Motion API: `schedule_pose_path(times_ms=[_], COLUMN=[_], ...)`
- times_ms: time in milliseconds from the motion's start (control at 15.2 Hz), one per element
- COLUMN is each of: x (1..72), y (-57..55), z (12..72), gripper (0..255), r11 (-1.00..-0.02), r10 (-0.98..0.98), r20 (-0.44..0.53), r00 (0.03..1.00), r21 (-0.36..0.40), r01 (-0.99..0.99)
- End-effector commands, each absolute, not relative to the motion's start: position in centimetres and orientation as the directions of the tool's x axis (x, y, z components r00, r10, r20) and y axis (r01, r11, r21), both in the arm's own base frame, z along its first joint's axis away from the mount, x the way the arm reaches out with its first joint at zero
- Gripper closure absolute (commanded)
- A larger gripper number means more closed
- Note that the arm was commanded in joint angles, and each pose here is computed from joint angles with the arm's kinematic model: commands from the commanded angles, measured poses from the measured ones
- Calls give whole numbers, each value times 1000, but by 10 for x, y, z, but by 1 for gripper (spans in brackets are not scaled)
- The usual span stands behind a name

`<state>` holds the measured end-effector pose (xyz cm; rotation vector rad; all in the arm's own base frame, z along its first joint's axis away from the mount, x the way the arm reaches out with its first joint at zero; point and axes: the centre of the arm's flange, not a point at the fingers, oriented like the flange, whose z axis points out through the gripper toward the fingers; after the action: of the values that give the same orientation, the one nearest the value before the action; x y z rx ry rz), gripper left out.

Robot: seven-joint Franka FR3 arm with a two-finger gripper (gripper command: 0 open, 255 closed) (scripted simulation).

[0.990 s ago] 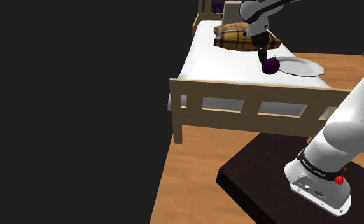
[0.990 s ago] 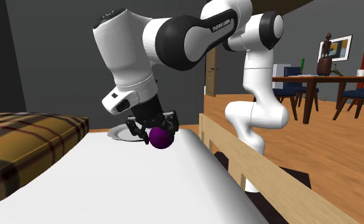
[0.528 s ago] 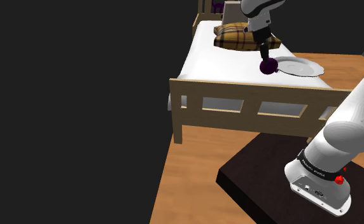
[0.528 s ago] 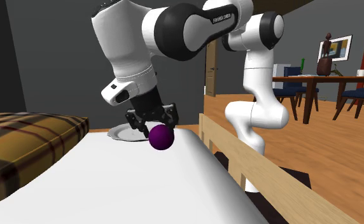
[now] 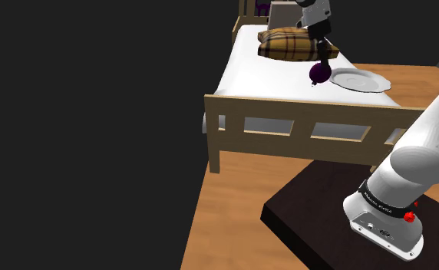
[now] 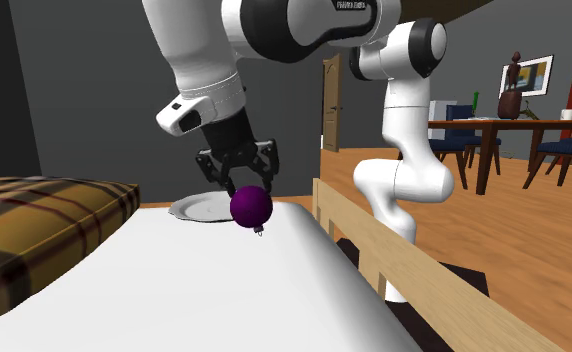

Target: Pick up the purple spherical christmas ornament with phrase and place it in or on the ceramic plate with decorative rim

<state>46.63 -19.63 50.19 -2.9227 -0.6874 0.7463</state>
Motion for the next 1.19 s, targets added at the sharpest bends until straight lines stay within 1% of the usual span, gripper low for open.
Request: schedule_pose_path(times_ms=[0, 198, 1122], x=[466, 466, 405], y=[-195, -195, -359], z=[513, 529, 516], gripper=[255, 255, 255], r11=[-900, -900, -900], r10=[431, 431, 431], r20=[-445, -445, -445], r00=[785, 785, 785], r21=[-153, -153, -153], r01=[408, 408, 408])
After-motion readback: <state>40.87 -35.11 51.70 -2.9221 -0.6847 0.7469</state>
